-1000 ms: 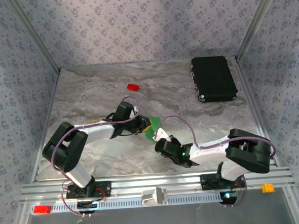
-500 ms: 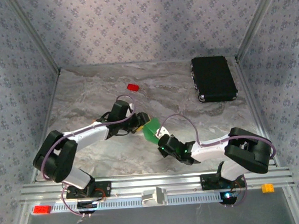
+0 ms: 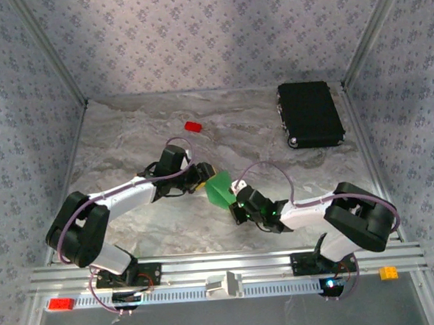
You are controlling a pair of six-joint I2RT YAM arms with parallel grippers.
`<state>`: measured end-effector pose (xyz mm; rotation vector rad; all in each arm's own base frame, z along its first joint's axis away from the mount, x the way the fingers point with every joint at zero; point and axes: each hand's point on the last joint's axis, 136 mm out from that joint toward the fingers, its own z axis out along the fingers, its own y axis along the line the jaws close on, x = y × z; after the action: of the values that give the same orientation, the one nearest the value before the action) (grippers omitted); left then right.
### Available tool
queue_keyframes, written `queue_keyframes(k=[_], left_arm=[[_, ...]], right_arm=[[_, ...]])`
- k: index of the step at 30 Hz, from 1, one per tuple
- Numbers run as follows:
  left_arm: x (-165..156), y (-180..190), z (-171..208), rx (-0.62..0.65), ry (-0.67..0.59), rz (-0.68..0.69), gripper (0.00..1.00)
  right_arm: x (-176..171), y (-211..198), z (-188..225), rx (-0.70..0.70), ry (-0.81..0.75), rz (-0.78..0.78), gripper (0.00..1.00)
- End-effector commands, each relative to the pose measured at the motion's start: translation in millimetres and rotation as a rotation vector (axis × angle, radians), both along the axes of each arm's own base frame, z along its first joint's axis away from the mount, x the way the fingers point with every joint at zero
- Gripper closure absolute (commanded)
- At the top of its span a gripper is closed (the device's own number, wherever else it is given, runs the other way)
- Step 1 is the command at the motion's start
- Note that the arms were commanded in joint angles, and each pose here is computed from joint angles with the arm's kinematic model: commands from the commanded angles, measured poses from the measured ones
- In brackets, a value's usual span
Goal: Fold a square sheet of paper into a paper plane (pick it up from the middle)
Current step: Fourth fold the wing at the center of the table.
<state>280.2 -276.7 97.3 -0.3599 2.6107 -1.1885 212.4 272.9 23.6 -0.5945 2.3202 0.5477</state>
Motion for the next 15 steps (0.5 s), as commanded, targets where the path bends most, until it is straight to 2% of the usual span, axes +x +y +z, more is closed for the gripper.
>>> queue_keyframes(k=[1,7,15], left_arm=[[-1.4,2.8,-0.8,0.009,-0.003,-0.005,0.40],[-1.3,2.1,-2.7,0.008,0.000,-0.008,0.44],[-2.7,-5.0,-8.3,-0.010,0.014,-0.032,0.58]], right_arm=[[-6.2,1.5,-3.8,0.072,0.079,-0.003,0.89],[-0.6,2.4,9.8,0.251,0.184,-0.033,0.90],[5.6,1.7,26.1,0.443,0.359,-0.048,0.90]])
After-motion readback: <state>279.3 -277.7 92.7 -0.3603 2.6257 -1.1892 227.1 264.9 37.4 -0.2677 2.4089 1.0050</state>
